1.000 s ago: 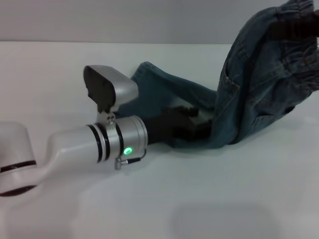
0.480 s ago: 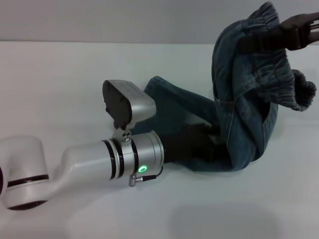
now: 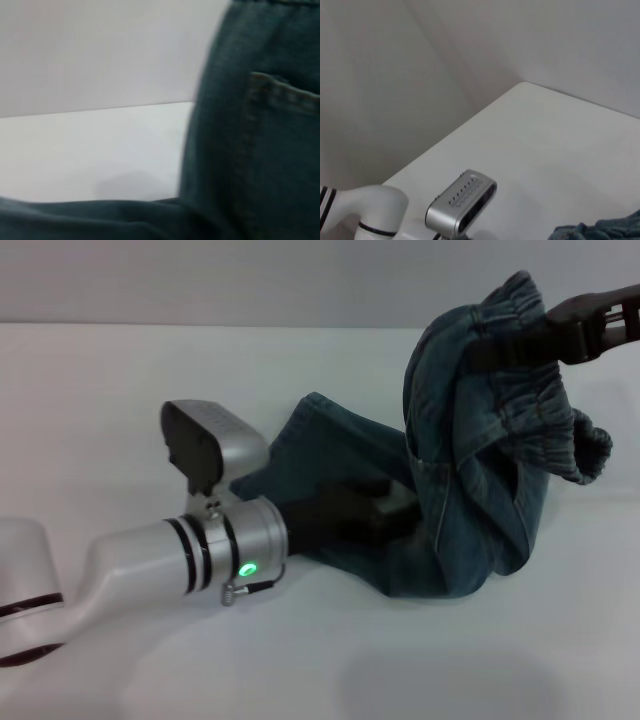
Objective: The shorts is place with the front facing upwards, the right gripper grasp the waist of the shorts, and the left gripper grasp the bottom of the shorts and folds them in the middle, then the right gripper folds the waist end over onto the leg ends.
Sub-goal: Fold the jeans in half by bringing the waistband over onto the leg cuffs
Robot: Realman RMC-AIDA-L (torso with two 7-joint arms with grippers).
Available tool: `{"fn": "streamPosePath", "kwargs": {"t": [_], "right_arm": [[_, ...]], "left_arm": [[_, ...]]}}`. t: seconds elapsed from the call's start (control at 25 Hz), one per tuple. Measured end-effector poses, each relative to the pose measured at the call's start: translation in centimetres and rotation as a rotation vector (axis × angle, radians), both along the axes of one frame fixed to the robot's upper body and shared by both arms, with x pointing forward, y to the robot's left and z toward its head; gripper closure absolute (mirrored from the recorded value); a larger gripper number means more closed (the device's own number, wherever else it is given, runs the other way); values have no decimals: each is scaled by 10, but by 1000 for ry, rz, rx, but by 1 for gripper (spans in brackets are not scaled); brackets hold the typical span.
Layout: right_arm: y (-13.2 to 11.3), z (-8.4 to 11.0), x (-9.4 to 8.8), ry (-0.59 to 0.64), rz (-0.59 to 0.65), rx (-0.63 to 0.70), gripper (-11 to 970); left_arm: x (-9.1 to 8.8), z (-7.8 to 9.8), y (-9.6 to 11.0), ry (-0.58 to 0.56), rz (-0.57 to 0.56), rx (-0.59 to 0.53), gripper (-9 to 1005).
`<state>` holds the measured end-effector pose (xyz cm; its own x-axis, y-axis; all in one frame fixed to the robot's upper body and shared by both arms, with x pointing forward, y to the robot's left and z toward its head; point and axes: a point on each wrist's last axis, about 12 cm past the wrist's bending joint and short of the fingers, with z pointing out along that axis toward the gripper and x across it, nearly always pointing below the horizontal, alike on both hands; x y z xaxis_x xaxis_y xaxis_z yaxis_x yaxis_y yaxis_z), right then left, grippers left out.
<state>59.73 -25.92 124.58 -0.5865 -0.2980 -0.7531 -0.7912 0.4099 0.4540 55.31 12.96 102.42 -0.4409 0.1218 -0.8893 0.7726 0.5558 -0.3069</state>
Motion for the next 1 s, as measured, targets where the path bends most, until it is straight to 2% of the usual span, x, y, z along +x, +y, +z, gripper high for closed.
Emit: {"fn": "streamPosePath", "kwargs": {"t": [0.24, 0.52, 0.68, 0.76, 1.0], "right_arm": [[1, -9, 2, 21, 2, -13, 880], [12, -20, 6, 35, 13, -38, 880], [17, -25, 7, 41, 20, -36, 879], [22, -29, 9, 49, 26, -35, 879], [43, -43, 15, 48, 42, -70, 879]], "left_arm": [[6, -4, 16, -7, 55, 35, 380], [22, -3, 48, -47, 202, 48, 380], [32, 1, 71, -76, 329, 27, 380], [34, 3, 85, -87, 401, 3, 380], [33, 3, 102, -103, 470, -16, 380]]}}
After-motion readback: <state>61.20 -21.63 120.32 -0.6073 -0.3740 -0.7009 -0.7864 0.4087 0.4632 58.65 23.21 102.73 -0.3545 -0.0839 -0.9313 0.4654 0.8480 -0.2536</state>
